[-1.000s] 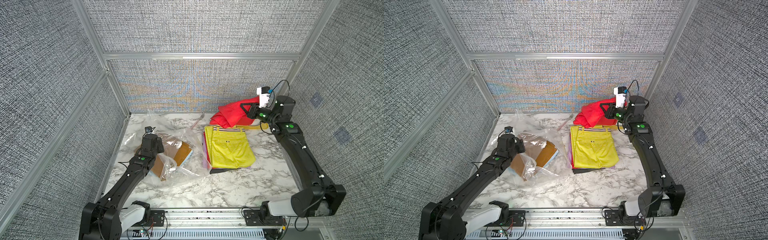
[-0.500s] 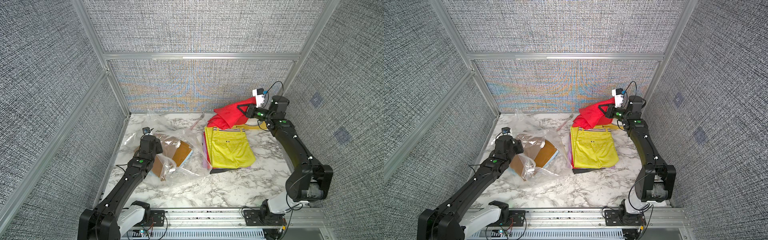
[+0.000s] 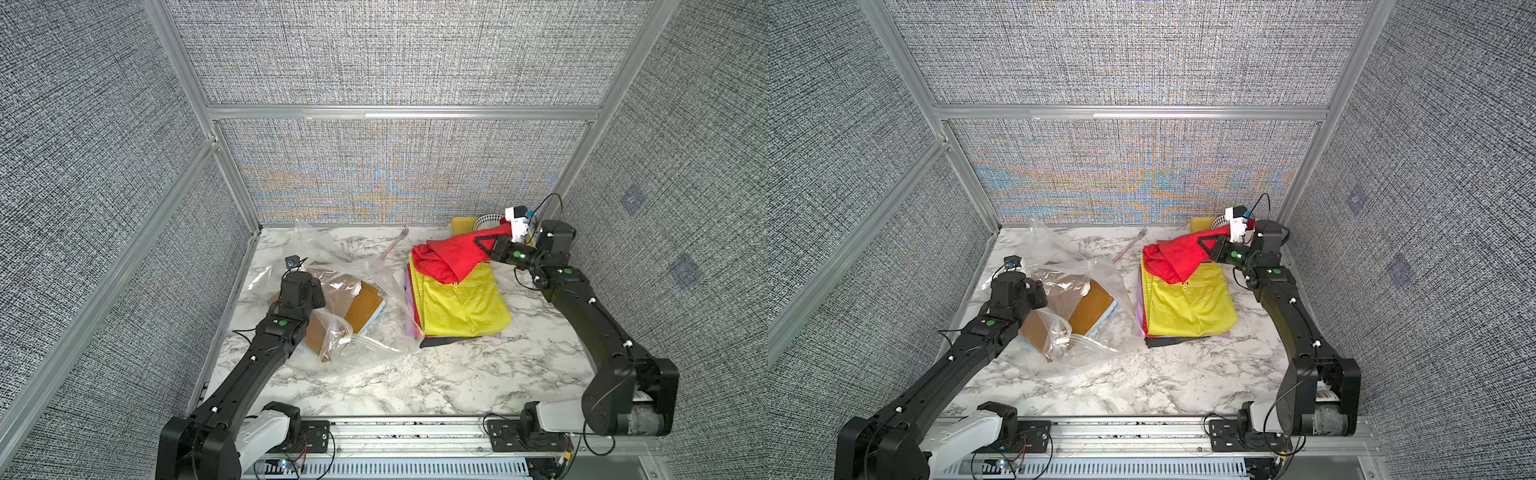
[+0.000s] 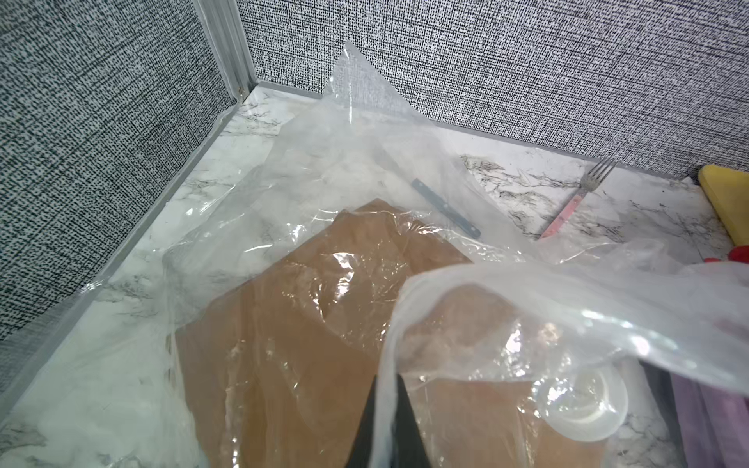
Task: Take the trousers out of the vacuum bag
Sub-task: Place the trousers at the center of the board.
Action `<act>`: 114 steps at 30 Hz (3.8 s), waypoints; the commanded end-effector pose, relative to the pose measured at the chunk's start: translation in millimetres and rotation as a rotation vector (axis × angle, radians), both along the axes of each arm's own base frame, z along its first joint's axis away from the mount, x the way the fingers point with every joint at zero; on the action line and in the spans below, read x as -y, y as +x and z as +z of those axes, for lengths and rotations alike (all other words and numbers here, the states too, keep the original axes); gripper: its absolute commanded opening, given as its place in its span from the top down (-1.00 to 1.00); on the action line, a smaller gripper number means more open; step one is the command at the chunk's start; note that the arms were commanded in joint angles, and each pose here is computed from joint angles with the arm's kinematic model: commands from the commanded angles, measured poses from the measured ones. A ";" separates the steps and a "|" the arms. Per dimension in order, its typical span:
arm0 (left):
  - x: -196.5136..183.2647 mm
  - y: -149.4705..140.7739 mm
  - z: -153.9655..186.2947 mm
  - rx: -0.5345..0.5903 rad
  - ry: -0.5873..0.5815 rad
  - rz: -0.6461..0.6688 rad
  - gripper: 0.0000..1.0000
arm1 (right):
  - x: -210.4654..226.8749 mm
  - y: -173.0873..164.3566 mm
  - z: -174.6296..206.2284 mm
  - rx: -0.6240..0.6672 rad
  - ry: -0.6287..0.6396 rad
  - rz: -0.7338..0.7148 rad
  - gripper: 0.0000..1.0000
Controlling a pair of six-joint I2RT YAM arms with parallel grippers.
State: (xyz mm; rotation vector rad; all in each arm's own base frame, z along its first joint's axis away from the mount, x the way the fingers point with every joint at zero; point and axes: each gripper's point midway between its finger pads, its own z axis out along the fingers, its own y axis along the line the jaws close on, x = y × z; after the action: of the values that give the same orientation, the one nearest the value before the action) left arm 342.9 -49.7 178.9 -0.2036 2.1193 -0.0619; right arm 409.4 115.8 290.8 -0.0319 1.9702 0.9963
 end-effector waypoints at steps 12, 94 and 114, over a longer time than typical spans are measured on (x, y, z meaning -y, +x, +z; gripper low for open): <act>3.3 6.1 0.7 0.008 -0.005 -0.015 1.00 | 3.5 -33.2 -54.8 -0.157 0.027 -0.264 1.00; 24.4 13.4 19.0 0.014 -0.034 -0.128 1.00 | -104.4 -138.3 -151.2 -0.402 -0.189 0.002 0.27; 24.0 11.0 30.8 0.034 -0.032 -0.133 1.00 | -115.5 -168.0 -43.8 -0.177 -0.235 0.252 0.03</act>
State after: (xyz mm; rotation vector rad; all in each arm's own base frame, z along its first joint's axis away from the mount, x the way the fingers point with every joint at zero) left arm 353.5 -72.9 206.5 -0.0918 2.0991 -0.1771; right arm 239.0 239.1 250.2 -0.3435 2.2683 1.0158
